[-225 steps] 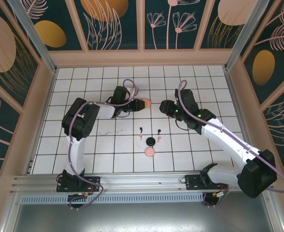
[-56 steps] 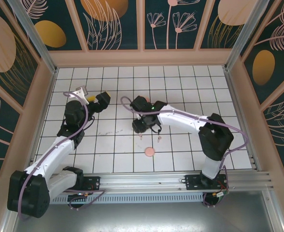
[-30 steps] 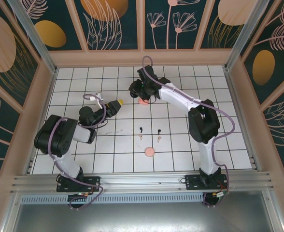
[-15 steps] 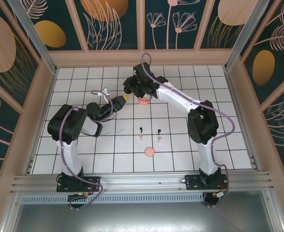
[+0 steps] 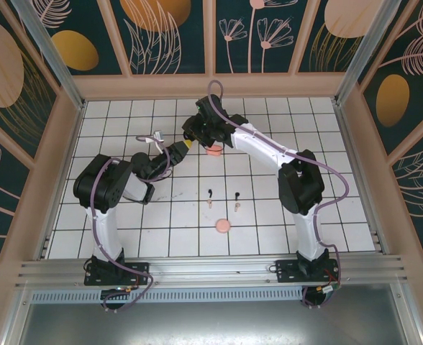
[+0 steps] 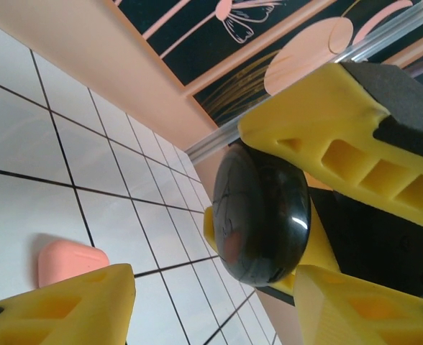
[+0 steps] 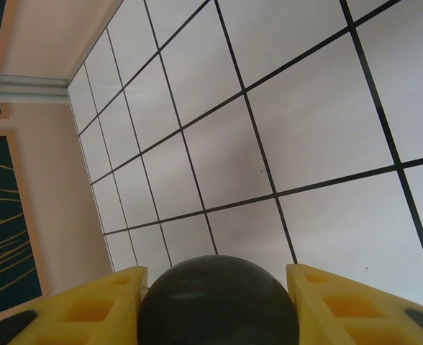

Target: Insert wireless bluetooth earbuds into charging case

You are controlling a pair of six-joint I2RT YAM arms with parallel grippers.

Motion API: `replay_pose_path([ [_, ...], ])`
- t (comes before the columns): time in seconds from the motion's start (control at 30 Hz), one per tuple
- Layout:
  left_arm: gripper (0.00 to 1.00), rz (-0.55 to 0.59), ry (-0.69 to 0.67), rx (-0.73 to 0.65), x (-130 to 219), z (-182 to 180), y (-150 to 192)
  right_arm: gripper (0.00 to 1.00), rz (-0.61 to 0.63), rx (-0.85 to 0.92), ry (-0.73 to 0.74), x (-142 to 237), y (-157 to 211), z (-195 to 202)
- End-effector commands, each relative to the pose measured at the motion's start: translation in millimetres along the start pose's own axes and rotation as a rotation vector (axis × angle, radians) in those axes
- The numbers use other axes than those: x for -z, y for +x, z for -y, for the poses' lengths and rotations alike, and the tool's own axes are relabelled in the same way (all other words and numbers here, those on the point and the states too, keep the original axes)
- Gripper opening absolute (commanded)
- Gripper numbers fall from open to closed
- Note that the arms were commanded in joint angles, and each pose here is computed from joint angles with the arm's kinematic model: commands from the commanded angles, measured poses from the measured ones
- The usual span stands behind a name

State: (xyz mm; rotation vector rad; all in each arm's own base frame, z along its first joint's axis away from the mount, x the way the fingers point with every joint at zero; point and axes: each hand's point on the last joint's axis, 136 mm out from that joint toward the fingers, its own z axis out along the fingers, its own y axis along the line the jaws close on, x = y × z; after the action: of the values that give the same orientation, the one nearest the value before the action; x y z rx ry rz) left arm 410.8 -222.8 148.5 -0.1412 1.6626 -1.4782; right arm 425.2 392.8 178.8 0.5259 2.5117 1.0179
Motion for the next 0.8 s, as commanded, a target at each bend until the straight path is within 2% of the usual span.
replay_pose_path([
  [0.0, 0.57, 0.096, 0.073, -0.085, 2.6, 24.4, -20.1, 0.37, 0.004, 0.008, 0.012, -4.0, 3.5, -2.1],
  [0.3, 0.53, 0.122, 0.081, -0.082, 1.5, 25.1, -25.1, 0.37, 0.000, 0.014, 0.022, -7.4, 8.0, 0.5],
  [0.5, 0.59, 0.139, 0.097, -0.082, 2.1, 29.1, -28.4, 0.37, -0.006, 0.012, 0.031, -11.8, 10.2, 3.9],
  [0.77, 0.45, 0.141, 0.094, -0.078, 1.3, 25.8, -28.3, 0.37, -0.007, 0.012, 0.026, -13.4, 10.5, 2.1],
])
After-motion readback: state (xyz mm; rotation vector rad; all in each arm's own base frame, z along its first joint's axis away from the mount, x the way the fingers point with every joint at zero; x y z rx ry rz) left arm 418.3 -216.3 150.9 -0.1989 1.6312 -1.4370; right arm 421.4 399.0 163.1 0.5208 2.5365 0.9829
